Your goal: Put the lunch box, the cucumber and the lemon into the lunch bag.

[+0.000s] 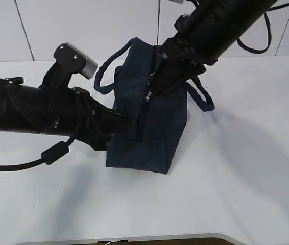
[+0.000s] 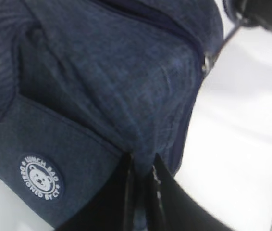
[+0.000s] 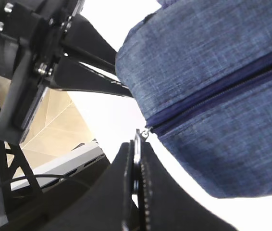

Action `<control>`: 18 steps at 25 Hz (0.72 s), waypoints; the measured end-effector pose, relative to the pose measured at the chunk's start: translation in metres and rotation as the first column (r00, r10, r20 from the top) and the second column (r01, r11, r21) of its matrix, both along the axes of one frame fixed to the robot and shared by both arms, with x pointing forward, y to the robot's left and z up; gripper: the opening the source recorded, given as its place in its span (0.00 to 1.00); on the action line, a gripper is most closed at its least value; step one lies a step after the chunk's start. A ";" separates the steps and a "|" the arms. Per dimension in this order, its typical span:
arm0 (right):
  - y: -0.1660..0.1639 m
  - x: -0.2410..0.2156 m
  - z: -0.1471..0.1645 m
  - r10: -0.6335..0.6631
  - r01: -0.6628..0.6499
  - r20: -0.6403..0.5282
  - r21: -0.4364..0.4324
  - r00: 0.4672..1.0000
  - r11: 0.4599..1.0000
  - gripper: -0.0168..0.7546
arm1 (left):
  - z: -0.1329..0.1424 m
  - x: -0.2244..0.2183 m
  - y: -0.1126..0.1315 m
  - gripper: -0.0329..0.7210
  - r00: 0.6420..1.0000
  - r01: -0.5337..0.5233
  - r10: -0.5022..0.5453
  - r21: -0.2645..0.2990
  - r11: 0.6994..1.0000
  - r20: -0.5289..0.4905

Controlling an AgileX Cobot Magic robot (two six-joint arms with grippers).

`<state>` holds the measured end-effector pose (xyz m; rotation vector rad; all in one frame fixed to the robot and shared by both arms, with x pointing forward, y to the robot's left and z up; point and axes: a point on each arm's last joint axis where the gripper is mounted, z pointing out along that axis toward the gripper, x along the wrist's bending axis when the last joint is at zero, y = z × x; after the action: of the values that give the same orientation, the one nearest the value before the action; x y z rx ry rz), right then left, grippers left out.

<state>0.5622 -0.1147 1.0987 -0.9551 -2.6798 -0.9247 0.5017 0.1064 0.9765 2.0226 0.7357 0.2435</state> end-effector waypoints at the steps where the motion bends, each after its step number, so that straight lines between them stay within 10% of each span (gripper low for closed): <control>1: 0.000 0.001 0.004 -0.010 0.010 0.007 0.002 1.000 1.000 0.03 | 0.000 0.000 0.000 0.04 1.000 0.000 0.000 0.000 1.000 0.000; 18: 0.005 0.018 0.020 -0.171 0.172 -0.051 0.011 0.984 0.985 0.03 | 0.001 0.001 0.000 0.04 1.000 -0.010 0.010 -0.001 1.000 0.003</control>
<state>0.5799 -0.1102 1.1184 -1.2045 -2.5773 -0.9373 0.5031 0.1064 0.9776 2.0181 0.7435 0.2518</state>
